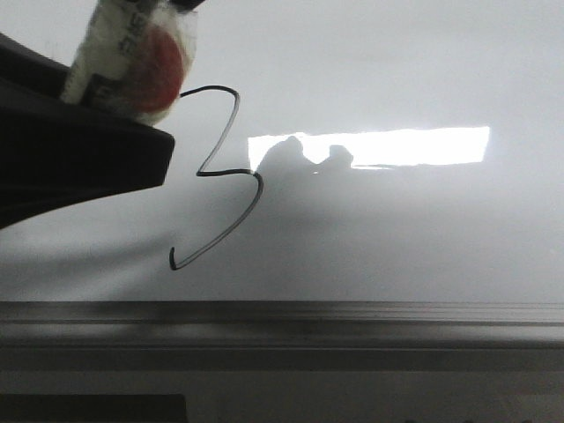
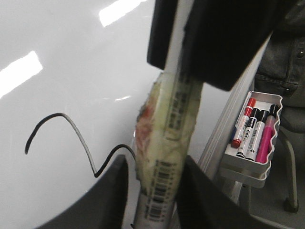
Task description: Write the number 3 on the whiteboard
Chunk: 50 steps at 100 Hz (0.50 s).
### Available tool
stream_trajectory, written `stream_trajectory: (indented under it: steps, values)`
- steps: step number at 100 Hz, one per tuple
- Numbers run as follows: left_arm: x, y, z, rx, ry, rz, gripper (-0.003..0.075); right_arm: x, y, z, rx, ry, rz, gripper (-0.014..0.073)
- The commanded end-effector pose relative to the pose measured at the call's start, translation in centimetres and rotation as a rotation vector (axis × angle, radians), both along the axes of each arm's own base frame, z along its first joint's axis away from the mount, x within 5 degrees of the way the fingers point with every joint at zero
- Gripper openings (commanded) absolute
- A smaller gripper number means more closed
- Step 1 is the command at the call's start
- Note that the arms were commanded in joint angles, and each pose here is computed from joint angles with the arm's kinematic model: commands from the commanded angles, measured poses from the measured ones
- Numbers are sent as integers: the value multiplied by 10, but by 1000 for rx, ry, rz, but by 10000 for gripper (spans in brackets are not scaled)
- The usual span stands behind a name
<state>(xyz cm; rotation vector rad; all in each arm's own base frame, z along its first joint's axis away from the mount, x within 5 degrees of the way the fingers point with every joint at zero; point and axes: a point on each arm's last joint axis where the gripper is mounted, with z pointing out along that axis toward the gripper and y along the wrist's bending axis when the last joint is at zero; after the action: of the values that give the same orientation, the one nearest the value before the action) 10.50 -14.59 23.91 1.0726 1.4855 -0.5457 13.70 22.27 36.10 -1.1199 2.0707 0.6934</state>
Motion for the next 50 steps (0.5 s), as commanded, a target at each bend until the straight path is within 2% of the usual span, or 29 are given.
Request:
stream_trajectory:
  steps: [1,4,19,23,28,34,39,45,50]
  values:
    - [1,-5,18,-115,-37,-15,38,-2,-2,21,82,-62,-4,-64]
    - [1,-5,19,-116,-38,-15,-23,-2,-3,21,79,-63,-4,-64]
    - [1,-5,19,-116,-38,-15,-20,-1,-3,21,76,-68,-3,-62]
    - [1,-5,19,-116,-38,-15,-20,-1,-3,21,74,-73,1,-34]
    - [1,-5,18,-116,-30,-10,-20,-1,-3,21,69,-81,4,52]
    - [2,-3,19,-135,4,20,-20,1,-4,21,64,-93,-1,242]
    - [6,0,18,-174,87,86,-20,4,-6,22,70,-99,-18,405]
    - [11,8,16,-291,293,238,-20,7,-11,25,78,-112,-40,549]
    - [13,13,12,-362,442,328,-20,9,-16,28,84,-118,-59,582]
